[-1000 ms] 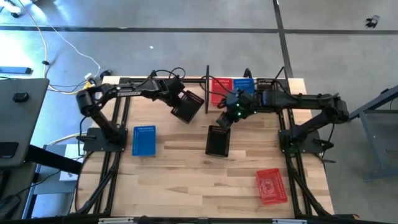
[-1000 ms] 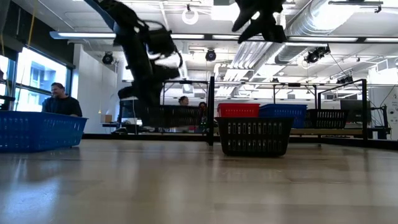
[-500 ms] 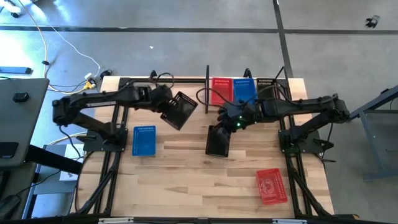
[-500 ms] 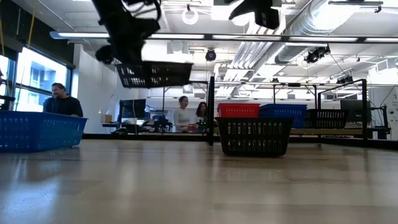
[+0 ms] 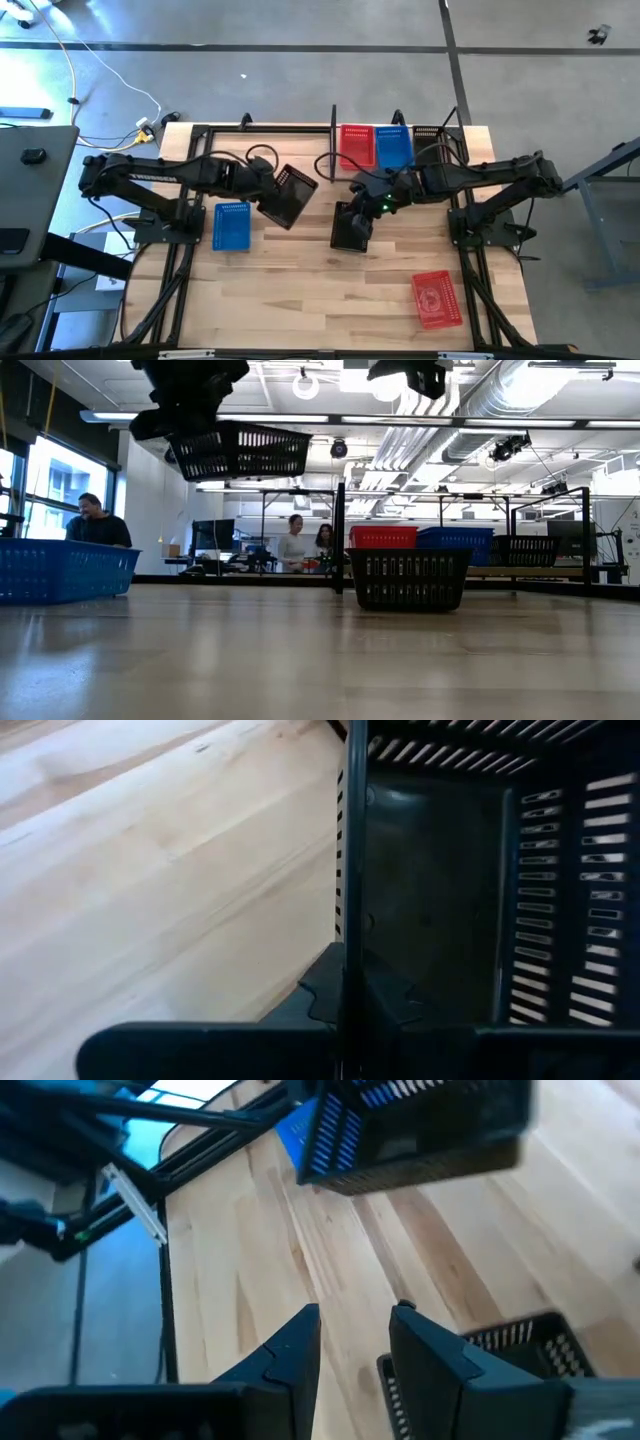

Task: Stack baskets on shelf by color
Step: Stack the top black bin on the other black bin on the shelf

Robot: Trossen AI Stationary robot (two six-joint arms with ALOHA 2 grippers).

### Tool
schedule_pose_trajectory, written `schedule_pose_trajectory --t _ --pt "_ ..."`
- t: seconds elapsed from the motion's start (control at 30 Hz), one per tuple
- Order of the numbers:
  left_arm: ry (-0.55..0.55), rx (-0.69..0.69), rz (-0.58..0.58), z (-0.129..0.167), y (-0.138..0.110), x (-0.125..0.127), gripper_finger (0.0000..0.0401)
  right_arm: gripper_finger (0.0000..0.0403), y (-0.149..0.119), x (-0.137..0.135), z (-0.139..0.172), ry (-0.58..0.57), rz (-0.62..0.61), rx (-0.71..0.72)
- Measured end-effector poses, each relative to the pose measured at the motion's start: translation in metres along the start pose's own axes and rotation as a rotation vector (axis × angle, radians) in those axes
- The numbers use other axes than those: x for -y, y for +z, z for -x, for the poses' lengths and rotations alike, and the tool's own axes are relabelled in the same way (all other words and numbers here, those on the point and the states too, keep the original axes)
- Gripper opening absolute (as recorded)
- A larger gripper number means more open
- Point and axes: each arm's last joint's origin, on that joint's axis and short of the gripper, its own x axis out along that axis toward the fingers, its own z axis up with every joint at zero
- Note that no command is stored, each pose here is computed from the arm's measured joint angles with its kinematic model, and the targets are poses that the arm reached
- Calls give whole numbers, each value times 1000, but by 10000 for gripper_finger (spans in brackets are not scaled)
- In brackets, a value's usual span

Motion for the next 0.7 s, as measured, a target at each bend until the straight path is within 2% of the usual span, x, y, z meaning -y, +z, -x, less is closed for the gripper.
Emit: schedule_pose_trajectory --t 0.33,0.7 --pt "59 95 237 0 0 1 0 108 3 -2 0 2 311 43" --pt "41 166 465 0 3 3 0 108 11 -5 1 14 565 124"
